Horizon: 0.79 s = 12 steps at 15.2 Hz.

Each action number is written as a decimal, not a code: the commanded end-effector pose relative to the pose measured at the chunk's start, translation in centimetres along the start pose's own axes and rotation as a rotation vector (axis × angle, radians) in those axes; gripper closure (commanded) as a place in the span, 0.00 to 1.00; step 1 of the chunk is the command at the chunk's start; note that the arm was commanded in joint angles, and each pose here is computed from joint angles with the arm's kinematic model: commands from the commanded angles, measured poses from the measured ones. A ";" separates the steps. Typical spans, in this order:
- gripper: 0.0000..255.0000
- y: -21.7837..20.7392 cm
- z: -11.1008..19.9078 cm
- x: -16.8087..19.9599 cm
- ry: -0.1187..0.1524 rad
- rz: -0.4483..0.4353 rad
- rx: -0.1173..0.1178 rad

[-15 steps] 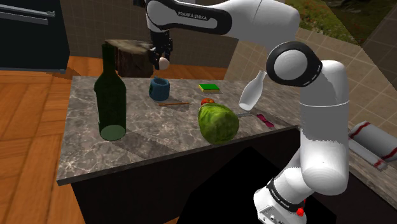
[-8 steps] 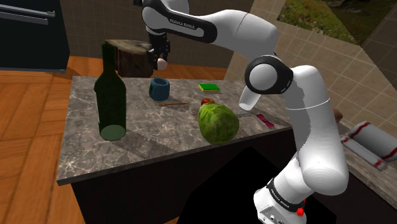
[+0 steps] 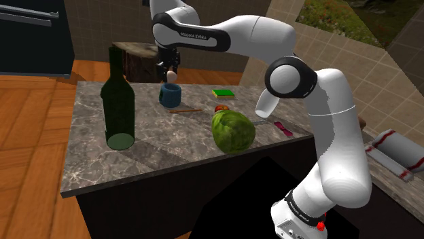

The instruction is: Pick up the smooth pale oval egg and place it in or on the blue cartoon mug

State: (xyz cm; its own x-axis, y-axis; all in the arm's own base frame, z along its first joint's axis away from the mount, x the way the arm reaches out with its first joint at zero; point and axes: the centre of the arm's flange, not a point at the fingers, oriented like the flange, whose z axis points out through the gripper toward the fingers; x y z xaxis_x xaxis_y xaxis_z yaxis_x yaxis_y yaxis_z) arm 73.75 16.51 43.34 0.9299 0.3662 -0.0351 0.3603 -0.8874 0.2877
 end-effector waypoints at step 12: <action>0.00 -0.3 1.0 -0.1 0.001 0.000 0.000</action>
State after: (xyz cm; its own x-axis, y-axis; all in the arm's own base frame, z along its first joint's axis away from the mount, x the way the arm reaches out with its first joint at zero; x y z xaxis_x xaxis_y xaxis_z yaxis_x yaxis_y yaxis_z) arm 73.59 16.48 42.27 0.9299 0.3663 -0.0343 0.3602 -0.8874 0.2876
